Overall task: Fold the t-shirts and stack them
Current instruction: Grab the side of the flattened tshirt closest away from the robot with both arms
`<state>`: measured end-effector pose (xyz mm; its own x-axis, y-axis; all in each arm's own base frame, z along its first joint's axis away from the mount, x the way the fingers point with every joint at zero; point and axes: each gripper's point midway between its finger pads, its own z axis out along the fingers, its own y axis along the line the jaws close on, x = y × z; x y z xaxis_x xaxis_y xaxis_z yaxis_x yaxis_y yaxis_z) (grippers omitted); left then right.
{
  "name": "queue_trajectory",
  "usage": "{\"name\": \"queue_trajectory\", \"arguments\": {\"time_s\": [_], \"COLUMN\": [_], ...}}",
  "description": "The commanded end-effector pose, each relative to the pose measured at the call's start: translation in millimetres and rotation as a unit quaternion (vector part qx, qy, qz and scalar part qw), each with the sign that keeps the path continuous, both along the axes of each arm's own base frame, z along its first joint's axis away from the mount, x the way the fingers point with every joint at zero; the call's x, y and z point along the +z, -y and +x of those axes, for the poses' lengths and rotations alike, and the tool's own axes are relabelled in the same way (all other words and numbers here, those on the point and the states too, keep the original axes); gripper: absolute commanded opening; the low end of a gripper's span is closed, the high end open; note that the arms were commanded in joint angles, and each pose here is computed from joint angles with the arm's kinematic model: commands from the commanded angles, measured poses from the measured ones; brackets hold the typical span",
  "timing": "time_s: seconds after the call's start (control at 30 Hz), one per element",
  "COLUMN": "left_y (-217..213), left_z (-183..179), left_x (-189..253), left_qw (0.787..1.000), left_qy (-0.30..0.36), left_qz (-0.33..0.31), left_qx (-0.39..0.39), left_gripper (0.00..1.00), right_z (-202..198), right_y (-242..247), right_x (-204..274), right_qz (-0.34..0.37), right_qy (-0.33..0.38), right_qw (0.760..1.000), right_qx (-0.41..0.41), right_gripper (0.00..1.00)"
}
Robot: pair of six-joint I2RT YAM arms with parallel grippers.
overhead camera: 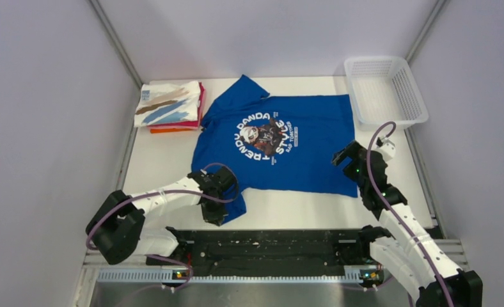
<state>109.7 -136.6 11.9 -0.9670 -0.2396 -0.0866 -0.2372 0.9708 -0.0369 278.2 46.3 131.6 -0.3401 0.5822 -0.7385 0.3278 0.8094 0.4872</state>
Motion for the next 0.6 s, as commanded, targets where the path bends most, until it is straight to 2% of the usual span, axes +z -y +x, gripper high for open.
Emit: {"name": "queue_trajectory", "arguments": {"time_s": [0.0,0.17,0.4,0.57], "left_y": [-6,-2,8,12], "left_z": [17,26,27,28], "left_x": [-15,-8,12,18], "left_qw": [0.999,0.998,0.996,0.995], "left_qy": [0.027,0.046,0.078,0.085], "left_qz": [0.039,0.031,-0.021,-0.038], "left_qx": [0.008,-0.009,-0.023,-0.028], "left_gripper": [0.0,0.0,0.0,0.0], "right_z": [-12,-35,-63,-69], "right_y": [9,19,24,32], "right_x": [-20,-46,-85,-100], "right_qz": [-0.004,0.0,0.017,0.011], "right_qy": [-0.039,-0.081,-0.13,-0.149], "right_qw": [0.999,0.995,0.988,0.983], "right_qx": [-0.026,-0.054,-0.08,-0.109], "right_gripper": [0.98,0.96,0.83,0.69]}}
